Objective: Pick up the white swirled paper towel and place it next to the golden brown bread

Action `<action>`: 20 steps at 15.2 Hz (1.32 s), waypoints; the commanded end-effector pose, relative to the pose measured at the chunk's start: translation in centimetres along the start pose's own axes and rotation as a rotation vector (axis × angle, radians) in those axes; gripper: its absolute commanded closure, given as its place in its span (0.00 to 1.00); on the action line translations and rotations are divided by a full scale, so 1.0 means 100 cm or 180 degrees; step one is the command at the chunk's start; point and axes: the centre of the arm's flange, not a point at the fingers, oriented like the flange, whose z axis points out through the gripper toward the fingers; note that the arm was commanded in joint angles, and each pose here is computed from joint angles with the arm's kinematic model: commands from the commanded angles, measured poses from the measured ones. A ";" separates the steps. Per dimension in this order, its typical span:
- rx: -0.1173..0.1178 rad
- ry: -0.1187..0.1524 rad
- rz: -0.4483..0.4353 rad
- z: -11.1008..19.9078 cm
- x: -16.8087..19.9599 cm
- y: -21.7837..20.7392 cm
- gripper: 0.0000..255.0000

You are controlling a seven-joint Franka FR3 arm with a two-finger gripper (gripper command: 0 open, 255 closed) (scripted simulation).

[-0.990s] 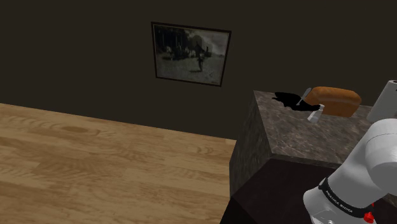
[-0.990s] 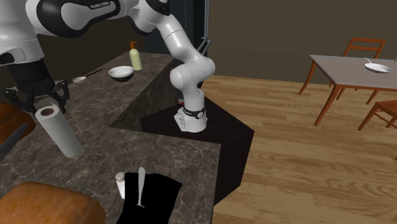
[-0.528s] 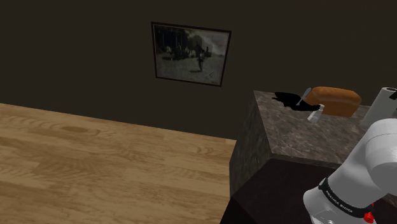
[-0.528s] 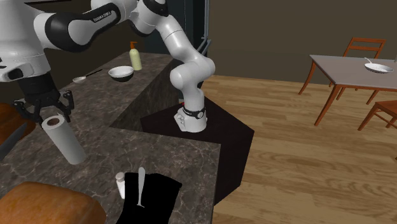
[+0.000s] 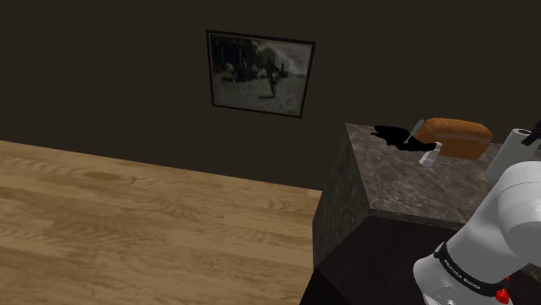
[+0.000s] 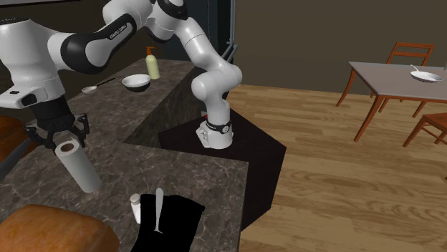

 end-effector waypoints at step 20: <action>-0.0001 0.0001 -0.0001 -0.045 -0.001 0.000 0.00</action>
